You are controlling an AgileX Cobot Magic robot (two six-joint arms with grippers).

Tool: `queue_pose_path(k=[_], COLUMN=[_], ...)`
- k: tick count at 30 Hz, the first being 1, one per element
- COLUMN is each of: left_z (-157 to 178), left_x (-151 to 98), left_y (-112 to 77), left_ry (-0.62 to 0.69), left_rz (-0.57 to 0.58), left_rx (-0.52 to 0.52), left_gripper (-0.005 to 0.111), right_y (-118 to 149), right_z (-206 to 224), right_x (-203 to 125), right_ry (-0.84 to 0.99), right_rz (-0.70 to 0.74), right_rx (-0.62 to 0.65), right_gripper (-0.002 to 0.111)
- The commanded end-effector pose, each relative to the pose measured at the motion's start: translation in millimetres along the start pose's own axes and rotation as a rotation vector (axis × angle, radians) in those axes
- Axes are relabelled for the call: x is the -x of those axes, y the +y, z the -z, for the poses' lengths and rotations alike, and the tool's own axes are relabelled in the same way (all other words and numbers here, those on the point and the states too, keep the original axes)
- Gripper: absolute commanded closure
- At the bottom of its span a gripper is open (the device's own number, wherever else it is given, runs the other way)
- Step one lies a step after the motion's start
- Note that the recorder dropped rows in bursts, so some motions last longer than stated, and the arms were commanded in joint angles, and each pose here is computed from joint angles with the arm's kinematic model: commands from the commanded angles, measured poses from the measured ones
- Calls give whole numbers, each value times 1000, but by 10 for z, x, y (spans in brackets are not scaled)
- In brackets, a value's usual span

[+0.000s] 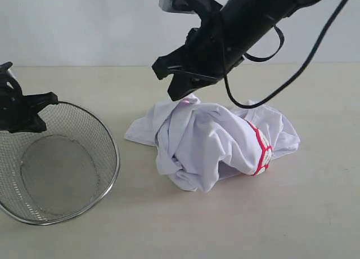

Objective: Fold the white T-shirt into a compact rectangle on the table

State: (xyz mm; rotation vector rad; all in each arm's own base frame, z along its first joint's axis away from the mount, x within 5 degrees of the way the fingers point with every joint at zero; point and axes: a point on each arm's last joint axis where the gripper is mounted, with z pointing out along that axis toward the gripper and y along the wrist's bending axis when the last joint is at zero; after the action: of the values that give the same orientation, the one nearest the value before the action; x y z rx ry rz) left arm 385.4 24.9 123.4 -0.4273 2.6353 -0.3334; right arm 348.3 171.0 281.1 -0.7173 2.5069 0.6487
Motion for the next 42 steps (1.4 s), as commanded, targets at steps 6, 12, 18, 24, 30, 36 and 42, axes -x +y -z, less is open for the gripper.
queue_pose_path(k=[6,12,18,24,30,36,42], left_z=[-118,-255,-282,-145,-51,209,650], left_x=[413,775,1051,1218,1239,1255,1161], left_y=[-28,-111,-281,-472,-543,-561,-842], left_ry=[-35,-29,-34,-89,-43,-13,46], left_rz=[-49,-74,-84,-112,-156,-168,-275], left_rx=[34,15,-41,-78,-115,-121,-182], left_gripper=[102,102,102,102,102,102,102], right_y=[90,107,64,50,48,36,-34], right_z=[227,252,133,97,102,103,114], right_x=[-394,-607,-793,-849,-833,-819,-775], right_ry=[-22,-17,21,29,11,-4,-57], right_rz=[-29,-46,-88,-101,-98,-82,-84], right_rx=[-39,-53,-56,-58,-62,-74,-143], right_gripper=[108,108,108,108,108,108,108])
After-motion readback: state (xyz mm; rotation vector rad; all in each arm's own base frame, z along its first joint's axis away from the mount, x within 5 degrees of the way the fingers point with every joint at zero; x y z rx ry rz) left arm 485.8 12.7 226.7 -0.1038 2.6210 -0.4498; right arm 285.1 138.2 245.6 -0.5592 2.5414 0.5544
